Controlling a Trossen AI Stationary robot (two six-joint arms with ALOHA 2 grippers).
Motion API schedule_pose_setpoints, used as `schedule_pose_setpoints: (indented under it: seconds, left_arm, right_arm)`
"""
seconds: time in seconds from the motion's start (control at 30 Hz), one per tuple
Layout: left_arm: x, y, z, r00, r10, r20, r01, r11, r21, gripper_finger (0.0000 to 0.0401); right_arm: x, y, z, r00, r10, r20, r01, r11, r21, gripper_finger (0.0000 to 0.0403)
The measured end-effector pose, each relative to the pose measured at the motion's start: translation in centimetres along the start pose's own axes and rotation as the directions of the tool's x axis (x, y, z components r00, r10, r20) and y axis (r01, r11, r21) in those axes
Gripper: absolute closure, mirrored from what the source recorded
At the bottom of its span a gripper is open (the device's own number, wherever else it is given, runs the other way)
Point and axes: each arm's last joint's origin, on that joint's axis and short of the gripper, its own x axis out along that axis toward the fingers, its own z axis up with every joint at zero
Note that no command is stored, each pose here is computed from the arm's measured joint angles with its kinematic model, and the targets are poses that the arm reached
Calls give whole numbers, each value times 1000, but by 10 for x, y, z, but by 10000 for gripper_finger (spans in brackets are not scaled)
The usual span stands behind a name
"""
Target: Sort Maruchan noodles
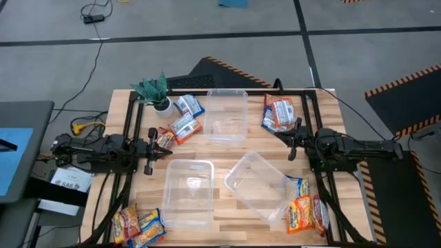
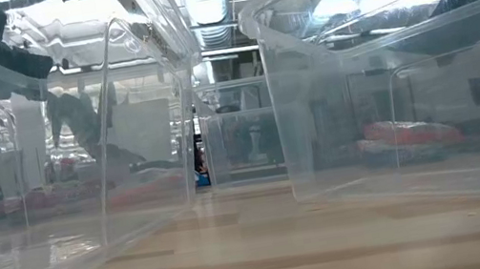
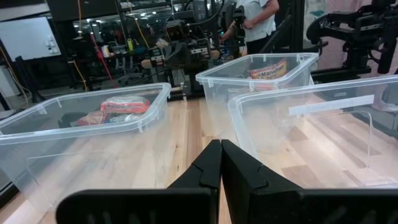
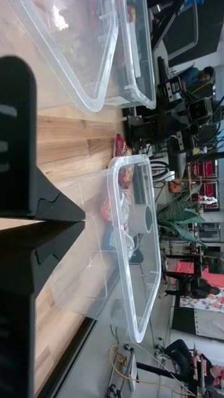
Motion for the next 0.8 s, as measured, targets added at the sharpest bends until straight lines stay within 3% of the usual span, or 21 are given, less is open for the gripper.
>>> schedule_pose_setpoints:
  seconds: [0.3,0.47,0.57,0.63,0.8]
  left_arm:
    - [0,0,0,1000,0,0,0,1000,0,401]
    - [0,0,0,1000,0,0,0,1000,0,401]
    - [0,0,0,1000,0,0,0,1000,0,401]
    - [0,0,0,1000,0,0,0,1000,0,401]
    - [0,0,0,1000,0,0,0,1000,0,401]
  right_arm:
    - [0,0,0,1000,-1,0,1,1000,-4,370]
    - [0,-2,0,1000,-24,4,25,998,-61,370]
    - [0,-2,4,998,-17,54,11,992,126,370]
    - [-1,-2,17,983,-35,180,-11,969,248,370]
    - [-5,-5,43,896,-109,431,-28,953,301,370]
